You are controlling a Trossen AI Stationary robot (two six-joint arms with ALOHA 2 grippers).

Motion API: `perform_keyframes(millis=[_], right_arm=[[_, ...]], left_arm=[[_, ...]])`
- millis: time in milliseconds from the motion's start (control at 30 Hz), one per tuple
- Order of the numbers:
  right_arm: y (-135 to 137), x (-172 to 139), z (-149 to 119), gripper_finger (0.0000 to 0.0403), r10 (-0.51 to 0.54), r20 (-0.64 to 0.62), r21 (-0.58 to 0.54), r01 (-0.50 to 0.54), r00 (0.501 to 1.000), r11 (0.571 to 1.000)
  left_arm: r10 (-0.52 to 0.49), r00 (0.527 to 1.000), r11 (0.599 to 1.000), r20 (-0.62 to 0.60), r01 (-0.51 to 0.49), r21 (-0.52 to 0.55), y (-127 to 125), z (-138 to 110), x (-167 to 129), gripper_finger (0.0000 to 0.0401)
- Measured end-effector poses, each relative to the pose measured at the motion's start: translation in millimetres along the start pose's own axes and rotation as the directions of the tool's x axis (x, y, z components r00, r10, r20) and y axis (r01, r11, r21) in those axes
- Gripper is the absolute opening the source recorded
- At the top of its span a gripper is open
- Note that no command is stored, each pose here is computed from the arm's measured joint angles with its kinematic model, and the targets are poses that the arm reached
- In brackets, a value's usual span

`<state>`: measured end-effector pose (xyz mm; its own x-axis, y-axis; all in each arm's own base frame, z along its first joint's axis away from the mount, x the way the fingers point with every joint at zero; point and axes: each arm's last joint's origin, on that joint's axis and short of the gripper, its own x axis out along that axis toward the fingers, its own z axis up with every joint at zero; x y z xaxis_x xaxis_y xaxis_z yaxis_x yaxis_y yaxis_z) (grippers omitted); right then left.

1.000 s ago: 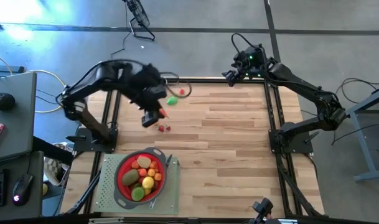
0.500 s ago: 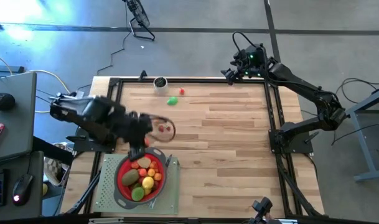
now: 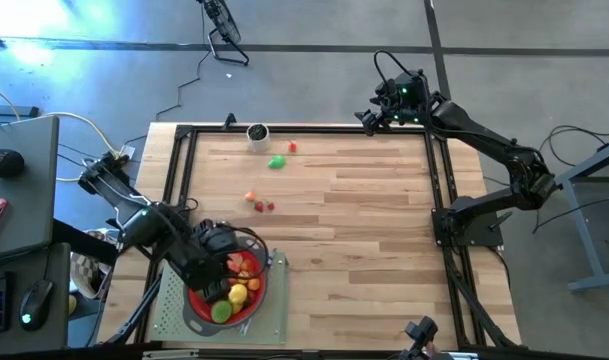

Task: Pick & Place Fruit
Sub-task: Put the pear into the red strainer bowl on the shelf

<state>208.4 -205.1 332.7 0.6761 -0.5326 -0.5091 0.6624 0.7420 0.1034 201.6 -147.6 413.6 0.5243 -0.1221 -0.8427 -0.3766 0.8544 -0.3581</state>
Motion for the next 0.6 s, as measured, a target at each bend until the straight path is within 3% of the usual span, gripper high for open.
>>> perform_keyframes(millis=[133, 433, 600], right_arm=[[0.0, 0.0, -0.1, 0.0341, 0.000, -0.001, -0.001, 0.000, 1.000, 1.000], [-0.1, 0.0, -3.0, 0.0341, 0.000, -0.031, -0.059, -0.002, 1.000, 0.998], [-0.1, 0.0, -2.9, 0.0341, -0.001, -0.030, -0.068, -0.001, 1.000, 0.998]], left_arm=[[0.006, 1.000, 0.999, -0.031, -0.007, -0.038, 1.1, -1.6, 4.3, 0.0138], [0.015, 0.999, 1.000, -0.051, -0.016, -0.015, 0.3, -2.5, 7.6, 0.0138], [0.021, 0.999, 0.999, -0.044, -0.022, -0.037, 0.7, -2.2, 7.5, 0.0156]])
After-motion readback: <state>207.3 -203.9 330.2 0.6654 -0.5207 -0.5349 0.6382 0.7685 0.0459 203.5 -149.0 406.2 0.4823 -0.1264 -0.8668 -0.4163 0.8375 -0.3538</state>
